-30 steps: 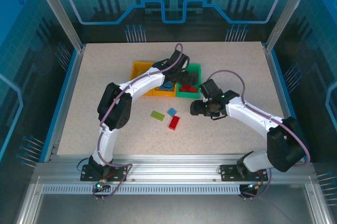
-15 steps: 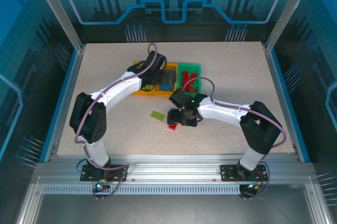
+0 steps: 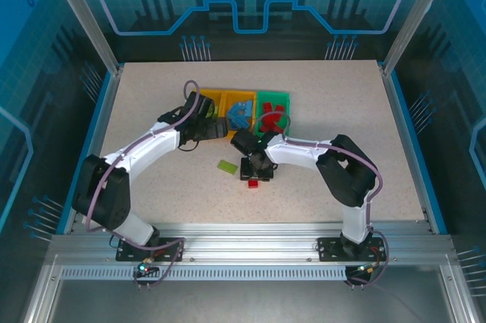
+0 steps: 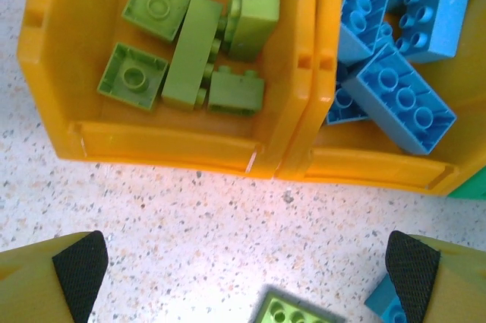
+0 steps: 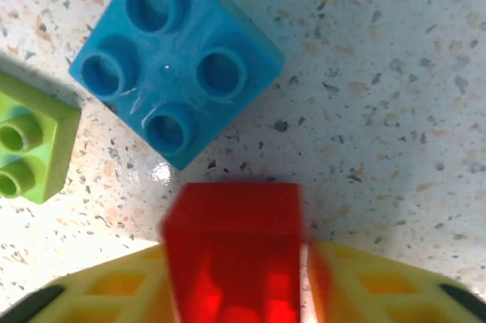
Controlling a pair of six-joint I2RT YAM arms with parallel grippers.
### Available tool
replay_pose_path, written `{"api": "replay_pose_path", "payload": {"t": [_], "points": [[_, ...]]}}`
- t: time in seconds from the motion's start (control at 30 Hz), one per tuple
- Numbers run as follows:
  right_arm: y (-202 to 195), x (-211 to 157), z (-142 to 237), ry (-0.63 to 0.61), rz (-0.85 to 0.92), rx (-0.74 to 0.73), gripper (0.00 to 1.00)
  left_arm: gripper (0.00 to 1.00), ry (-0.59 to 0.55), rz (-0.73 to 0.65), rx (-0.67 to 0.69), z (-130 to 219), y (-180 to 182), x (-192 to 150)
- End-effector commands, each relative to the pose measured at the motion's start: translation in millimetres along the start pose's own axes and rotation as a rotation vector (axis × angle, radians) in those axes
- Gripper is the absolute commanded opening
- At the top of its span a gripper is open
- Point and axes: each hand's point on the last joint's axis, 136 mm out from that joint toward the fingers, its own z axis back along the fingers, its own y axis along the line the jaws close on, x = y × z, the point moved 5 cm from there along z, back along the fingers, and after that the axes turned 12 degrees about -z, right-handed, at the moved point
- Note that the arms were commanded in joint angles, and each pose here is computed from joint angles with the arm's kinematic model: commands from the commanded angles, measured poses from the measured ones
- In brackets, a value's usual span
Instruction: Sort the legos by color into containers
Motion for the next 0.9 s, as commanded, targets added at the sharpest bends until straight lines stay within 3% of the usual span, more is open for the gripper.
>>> {"api": "replay_pose_path", "payload": {"t": [0.0,0.07,0.2,0.5,0.67,0.87], "points": [[-8,1,2,-0.003,0.023,-0.057,0.36,0.99,-0.011,0.022,0.019,6,9,-7],[-11,4,14,-0.036,0.035,-0.052,0.3,0.99,-0.003,0.021,0.029,7,12,-14],[-9,21,48,-0.109,0.07,0.009,0.28,0.99,0.012,0.023,0.024,8,14,-26],[-20,127,118,-0.347,0.106,0.035,0.28,0.99,0.097,0.002,-0.009,3,-2,-66],[-24,185,121,-0.406,0.122,-0.02,0.28,0.99,0.134,-0.025,-0.048,-4,-22,-81],[-32,232,100,-0.369,0.102,-0.05,0.31,0.99,0.174,-0.131,-0.086,-13,-34,-89]]}}
